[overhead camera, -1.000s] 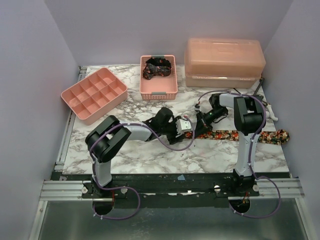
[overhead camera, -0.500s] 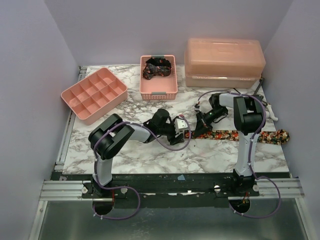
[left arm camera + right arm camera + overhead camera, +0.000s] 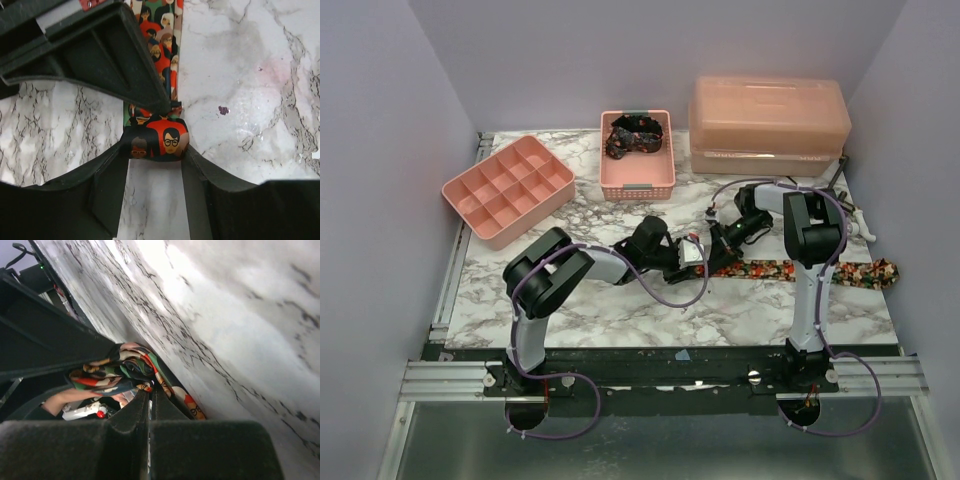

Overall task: Roll the ties
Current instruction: Roll the tie at the center of the board.

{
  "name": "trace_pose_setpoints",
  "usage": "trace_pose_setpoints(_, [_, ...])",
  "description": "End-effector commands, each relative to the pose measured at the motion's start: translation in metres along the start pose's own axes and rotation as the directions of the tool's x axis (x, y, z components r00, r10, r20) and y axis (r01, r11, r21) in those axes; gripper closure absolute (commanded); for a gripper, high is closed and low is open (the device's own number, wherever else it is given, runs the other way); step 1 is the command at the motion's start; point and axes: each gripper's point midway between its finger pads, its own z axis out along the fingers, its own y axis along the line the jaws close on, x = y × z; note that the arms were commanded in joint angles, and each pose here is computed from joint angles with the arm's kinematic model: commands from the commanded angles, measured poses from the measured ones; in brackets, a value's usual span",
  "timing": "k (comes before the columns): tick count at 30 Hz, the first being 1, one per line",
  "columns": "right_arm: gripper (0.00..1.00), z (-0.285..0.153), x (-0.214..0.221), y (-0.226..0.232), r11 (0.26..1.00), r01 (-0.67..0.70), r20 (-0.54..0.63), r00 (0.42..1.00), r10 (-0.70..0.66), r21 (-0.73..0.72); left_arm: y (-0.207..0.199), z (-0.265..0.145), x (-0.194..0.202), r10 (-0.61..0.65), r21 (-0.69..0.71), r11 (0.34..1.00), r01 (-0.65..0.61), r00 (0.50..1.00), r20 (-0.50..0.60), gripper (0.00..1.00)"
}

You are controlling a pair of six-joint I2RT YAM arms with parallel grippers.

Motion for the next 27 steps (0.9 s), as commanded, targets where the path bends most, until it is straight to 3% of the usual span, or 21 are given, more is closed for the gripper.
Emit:
trace_pose_setpoints(1, [0.99,0.029,0.005,-0.056,0.980,0.056,-0.100,0.994,-0.037,0.193,-0.007,0.006,-0.024,0.046,0.057,0.997,-0.049,0.998,0.052,0.54])
trace_pose_setpoints(8, [0.99,0.044,0.002,-0.029,0.988,0.104,-0.120,0.989,-0.090,0.115,-0.015,0.008,-0.028,0.013,0.082,0.996,-0.016,0.999,0.034,0.54])
trace_pose_setpoints(14, [0.99,0.047,0.003,-0.021,0.989,0.129,-0.113,0.986,-0.120,0.079,-0.013,0.014,0.022,-0.052,0.046,0.997,0.058,0.991,-0.126,0.55])
trace_pose_setpoints(20, [0.99,0.041,0.007,-0.011,0.984,0.171,-0.107,0.981,-0.164,0.058,-0.016,0.006,0.059,-0.089,0.012,0.995,0.095,0.959,-0.268,0.64])
trace_pose_setpoints(27, [0.75,0.004,0.002,0.004,0.984,0.173,-0.057,0.984,-0.171,0.039,-0.028,-0.009,0.077,-0.125,0.023,0.989,0.144,0.918,-0.376,0.74])
